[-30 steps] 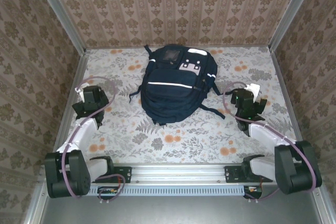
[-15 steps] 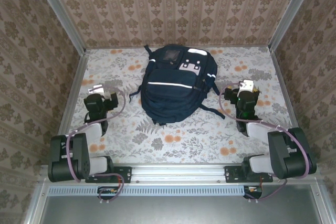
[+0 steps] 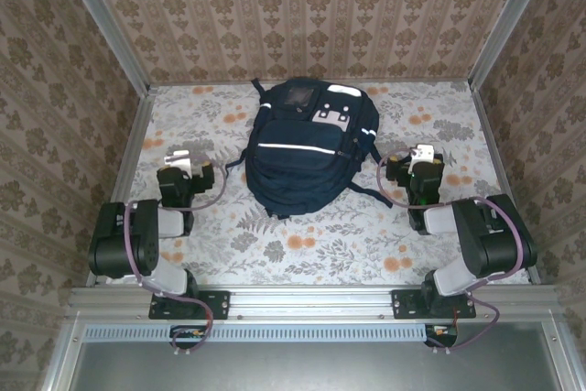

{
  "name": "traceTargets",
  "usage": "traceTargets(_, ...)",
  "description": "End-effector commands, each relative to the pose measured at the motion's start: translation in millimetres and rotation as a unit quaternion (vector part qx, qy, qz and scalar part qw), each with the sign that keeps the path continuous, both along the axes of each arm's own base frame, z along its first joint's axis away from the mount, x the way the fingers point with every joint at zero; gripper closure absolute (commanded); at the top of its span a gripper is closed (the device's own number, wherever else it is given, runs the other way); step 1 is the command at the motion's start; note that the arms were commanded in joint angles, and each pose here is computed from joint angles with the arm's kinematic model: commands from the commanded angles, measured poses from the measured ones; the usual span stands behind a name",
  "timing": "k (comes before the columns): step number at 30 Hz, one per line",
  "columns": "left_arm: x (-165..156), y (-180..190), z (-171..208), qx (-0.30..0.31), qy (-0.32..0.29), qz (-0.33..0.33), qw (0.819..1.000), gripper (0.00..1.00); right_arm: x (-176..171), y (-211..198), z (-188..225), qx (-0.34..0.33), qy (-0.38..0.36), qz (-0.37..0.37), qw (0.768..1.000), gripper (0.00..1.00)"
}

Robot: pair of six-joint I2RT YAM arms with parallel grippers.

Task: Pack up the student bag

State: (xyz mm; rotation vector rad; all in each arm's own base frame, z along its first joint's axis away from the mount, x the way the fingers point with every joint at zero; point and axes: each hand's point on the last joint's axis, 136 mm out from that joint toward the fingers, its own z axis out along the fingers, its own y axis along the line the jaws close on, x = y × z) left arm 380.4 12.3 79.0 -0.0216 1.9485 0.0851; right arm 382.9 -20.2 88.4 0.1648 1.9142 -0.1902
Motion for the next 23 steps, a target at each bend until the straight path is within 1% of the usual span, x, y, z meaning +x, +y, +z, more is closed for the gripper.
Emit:
traceTargets(1, 14.1, 4.9, 17.0, 0.037, -0.017, 0.032, 0.999, 0.00, 9.8, -5.0, 12.9, 0.005, -0.019, -0.014, 1.000, 0.00)
traceTargets(23, 14.8, 3.5, 17.0, 0.040, -0.015, 0.032, 0.999, 0.00, 9.4, -5.0, 13.6, 0.007, -0.022, -0.012, 1.000, 0.01)
